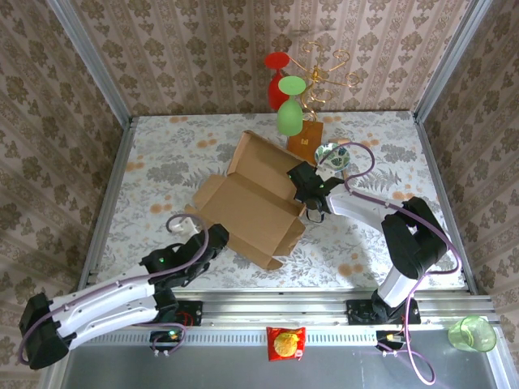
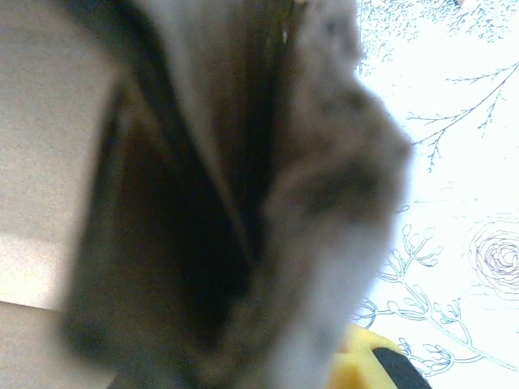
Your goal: Fold the paper box
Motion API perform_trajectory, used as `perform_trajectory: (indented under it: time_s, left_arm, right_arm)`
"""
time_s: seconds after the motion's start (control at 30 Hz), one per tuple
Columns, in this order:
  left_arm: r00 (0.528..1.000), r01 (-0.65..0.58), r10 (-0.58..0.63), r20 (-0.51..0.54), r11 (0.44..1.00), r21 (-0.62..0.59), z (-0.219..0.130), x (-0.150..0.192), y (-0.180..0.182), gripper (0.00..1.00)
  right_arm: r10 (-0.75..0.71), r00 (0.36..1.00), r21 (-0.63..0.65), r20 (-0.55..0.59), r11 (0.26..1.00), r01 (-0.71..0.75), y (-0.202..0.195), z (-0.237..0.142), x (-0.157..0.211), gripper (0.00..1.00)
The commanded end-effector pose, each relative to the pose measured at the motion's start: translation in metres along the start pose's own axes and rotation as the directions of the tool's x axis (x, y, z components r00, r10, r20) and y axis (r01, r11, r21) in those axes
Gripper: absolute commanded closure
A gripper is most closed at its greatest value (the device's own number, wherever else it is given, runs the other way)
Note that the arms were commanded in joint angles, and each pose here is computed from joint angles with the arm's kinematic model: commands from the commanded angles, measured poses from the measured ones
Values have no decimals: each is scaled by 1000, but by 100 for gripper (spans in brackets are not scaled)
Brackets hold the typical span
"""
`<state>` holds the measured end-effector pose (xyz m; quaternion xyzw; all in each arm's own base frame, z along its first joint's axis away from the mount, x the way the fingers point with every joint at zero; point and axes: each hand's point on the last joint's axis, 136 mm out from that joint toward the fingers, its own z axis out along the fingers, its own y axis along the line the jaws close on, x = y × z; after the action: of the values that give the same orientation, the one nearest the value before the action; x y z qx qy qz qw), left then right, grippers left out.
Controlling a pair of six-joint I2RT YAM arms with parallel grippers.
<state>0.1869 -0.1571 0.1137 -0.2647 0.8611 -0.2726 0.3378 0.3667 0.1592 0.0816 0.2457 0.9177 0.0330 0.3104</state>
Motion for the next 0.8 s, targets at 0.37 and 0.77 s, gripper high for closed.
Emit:
perform_trajectory:
  time_s: [0.37, 0.77]
  left_arm:
    - [996, 84, -84, -14, 996, 19, 22, 1, 11, 41]
    - [996, 86, -86, 15, 996, 17, 43, -8, -4, 78]
  right_arm:
    - [65, 998, -54, -18, 996, -66, 2, -7, -3, 100]
    - [88, 995, -90, -46, 992, -91, 7, -6, 2, 100]
